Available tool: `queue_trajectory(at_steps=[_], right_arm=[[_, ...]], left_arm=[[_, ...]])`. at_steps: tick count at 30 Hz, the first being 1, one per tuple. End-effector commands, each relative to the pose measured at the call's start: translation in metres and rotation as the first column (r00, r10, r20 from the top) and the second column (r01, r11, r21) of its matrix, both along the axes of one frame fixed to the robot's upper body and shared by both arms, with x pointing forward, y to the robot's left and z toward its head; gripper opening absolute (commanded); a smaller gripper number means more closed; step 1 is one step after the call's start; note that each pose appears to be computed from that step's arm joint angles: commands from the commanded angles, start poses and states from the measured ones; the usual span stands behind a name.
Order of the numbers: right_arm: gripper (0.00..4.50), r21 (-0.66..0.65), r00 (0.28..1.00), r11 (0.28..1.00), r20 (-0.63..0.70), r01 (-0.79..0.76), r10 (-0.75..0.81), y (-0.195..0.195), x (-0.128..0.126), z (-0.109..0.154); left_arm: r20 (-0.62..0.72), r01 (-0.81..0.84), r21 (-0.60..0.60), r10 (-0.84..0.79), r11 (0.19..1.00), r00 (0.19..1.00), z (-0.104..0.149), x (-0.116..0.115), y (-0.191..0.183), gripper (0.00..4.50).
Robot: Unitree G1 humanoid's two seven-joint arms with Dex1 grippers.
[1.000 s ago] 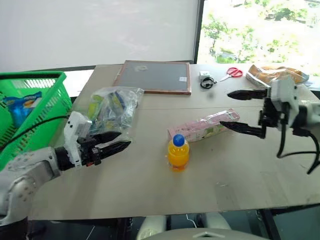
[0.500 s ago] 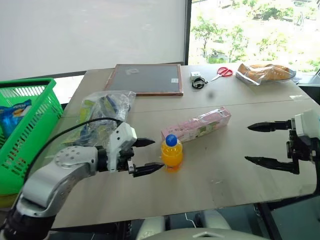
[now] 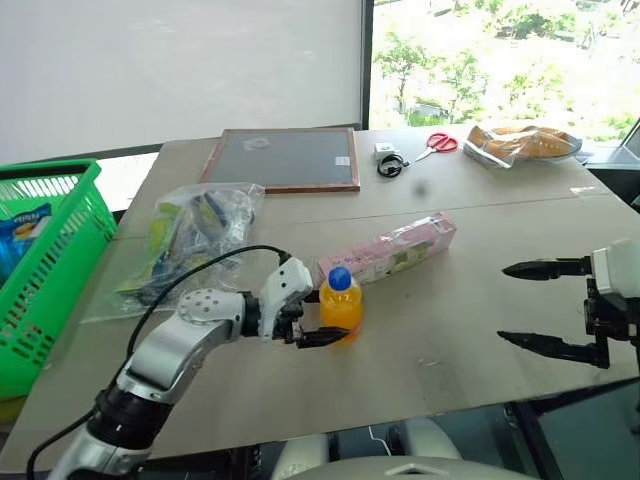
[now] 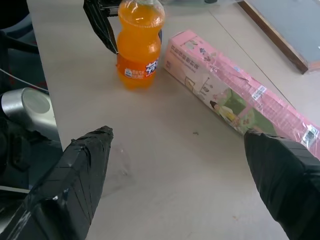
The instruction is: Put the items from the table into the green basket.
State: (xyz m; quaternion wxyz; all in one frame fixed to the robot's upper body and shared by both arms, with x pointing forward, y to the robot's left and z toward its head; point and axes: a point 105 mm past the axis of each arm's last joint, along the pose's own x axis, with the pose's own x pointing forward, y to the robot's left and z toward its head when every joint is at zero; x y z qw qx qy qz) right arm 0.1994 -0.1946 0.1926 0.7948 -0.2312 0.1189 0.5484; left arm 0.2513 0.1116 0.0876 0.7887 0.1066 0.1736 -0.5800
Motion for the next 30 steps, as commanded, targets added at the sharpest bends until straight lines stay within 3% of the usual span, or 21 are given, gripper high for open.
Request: queue_trajectory(at_steps=[1, 7, 12, 16, 20, 21, 23, 26, 30], right_arm=[[4.5, -0.018, 0.998, 1.0, 0.052, -0.019, 0.02, 0.003, -0.003, 0.009], [4.5, -0.014, 0.998, 0.999, 0.055, -0.032, 0.033, 0.01, 0.004, 0.003], [4.5, 0.15, 0.978, 0.98, 0.183, -0.132, 0.104, 0.049, 0.024, 0.029], [4.5, 0.261, 0.966, 0.942, 0.203, -0.212, 0.162, 0.09, 0.048, 0.048], [4.5, 0.31, 0.964, 0.924, 0.207, -0.226, 0.166, 0.132, 0.085, 0.073], [4.5, 0.316, 0.966, 0.924, 0.209, -0.216, 0.154, 0.142, 0.094, 0.08], [4.5, 0.318, 0.968, 0.926, 0.208, -0.203, 0.141, 0.151, 0.103, 0.087], [4.5, 0.315, 0.965, 0.922, 0.203, -0.226, 0.167, 0.182, 0.11, 0.107], [4.5, 0.318, 0.943, 0.896, 0.218, -0.311, 0.251, 0.209, 0.101, 0.124]], left_arm=[[0.035, 0.008, 0.004, -0.009, 1.0, 0.999, 0.0, 0.004, -0.004, 2.98], [0.1, -0.084, -0.075, 0.091, 0.994, 0.991, 0.018, 0.01, 0.01, 2.98], [0.157, -0.345, -0.292, 0.4, 0.892, 0.903, 0.077, 0.034, 0.047, 2.98], [0.248, -0.613, -0.427, 0.738, 0.665, 0.628, 0.126, 0.068, 0.107, 2.98], [0.298, -0.726, -0.523, 0.894, 0.446, 0.334, 0.178, 0.082, 0.167, 2.98], [0.303, -0.746, -0.537, 0.916, 0.393, 0.264, 0.191, 0.084, 0.182, 2.98], [0.307, -0.765, -0.544, 0.931, 0.343, 0.199, 0.204, 0.085, 0.197, 2.98], [0.354, -0.83, -0.534, 0.934, 0.163, -0.045, 0.232, 0.079, 0.27, 2.98], [0.449, -0.875, -0.481, 0.872, 0.053, -0.193, 0.245, 0.065, 0.326, 2.98]])
